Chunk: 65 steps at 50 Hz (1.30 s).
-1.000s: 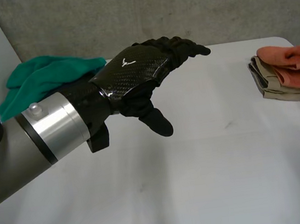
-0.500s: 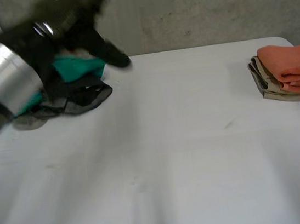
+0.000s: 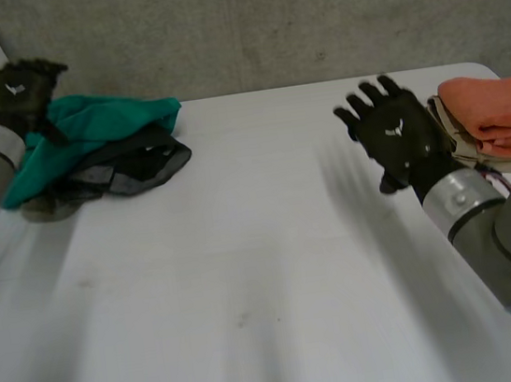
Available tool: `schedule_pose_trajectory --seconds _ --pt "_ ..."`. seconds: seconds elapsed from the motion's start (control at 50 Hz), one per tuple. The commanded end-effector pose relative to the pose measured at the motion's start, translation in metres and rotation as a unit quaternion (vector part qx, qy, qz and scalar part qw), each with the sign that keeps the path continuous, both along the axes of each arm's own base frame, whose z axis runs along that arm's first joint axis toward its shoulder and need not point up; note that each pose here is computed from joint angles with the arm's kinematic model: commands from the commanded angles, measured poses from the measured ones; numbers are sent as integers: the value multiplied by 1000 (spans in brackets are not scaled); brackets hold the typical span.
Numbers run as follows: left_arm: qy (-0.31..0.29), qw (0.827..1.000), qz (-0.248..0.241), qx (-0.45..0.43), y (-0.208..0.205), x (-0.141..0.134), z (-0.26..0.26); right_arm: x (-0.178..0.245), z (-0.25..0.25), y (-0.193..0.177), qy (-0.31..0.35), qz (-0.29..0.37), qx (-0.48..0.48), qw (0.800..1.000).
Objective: Fold the laundry.
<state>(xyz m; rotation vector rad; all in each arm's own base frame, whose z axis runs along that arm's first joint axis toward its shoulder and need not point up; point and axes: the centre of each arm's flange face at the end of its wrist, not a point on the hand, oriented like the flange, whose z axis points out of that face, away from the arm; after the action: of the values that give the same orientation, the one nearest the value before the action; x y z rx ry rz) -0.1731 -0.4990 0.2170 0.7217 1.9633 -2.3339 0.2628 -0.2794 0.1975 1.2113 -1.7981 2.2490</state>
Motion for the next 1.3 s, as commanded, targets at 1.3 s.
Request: schedule_pose_trajectory --seconds 1.3 --pt "149 952 -265 -19 195 -150 107 -41 -7 -7 -12 -88 22 996"
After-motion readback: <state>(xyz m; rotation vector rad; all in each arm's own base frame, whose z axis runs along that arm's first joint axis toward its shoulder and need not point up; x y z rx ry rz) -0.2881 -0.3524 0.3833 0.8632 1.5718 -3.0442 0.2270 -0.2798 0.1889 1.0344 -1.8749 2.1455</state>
